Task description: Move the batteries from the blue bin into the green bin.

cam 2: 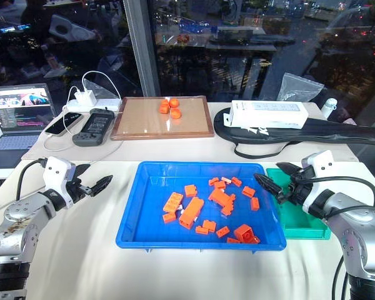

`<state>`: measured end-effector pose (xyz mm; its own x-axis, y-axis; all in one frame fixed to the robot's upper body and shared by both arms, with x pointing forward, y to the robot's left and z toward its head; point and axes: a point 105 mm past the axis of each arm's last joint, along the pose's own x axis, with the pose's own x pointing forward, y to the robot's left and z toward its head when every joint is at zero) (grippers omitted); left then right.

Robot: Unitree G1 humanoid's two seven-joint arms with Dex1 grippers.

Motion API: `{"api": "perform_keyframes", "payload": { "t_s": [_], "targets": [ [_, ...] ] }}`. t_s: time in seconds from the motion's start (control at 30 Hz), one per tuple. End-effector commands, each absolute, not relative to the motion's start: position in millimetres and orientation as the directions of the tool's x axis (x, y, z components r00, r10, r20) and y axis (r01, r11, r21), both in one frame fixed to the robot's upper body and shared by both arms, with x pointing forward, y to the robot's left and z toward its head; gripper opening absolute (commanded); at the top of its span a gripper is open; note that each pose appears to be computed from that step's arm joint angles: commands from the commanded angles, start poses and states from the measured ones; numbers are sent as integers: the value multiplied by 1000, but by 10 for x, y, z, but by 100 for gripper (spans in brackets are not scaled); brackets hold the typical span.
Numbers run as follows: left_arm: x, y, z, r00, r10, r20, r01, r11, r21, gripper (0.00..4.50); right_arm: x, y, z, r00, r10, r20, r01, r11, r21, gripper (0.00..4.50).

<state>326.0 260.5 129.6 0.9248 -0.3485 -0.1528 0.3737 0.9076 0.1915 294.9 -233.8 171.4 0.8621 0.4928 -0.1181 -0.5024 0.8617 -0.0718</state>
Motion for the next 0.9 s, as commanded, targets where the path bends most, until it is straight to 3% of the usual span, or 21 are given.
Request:
{"api": "perform_keyframes", "payload": {
  "t_s": [0.03, 0.17, 0.37, 0.47, 0.67, 0.9],
  "targets": [
    [3285, 2437, 1653, 871, -480, -105, 492, 846, 208, 450, 2926, -2331, 1937, 846, 521, -110, -532, 831, -160, 444],
    [3099, 1894, 2048, 600, -782, -168, 798, 569, 200, 450, 2803, -1987, 2036, 710, 637, -301, -704, 648, -290, 444],
    [2859, 1481, 1971, 348, -883, -316, 937, 330, 111, 450, 2711, -1678, 1925, 587, 665, -461, -809, 504, -302, 444],
    [2760, 1334, 1901, 250, -896, -368, 968, 232, 92, 450, 2706, -1596, 1709, 544, 640, -542, -837, 459, -298, 444],
    [2722, 1286, 1909, 220, -900, -375, 975, 206, 79, 450, 2881, -1611, 1455, 564, 572, -596, -815, 503, -289, 444],
    [2778, 1377, 1807, 309, -880, -361, 950, 299, 85, 450, 3147, -1488, 1307, 583, 564, -584, -787, 570, -236, 444]
  ]
}}
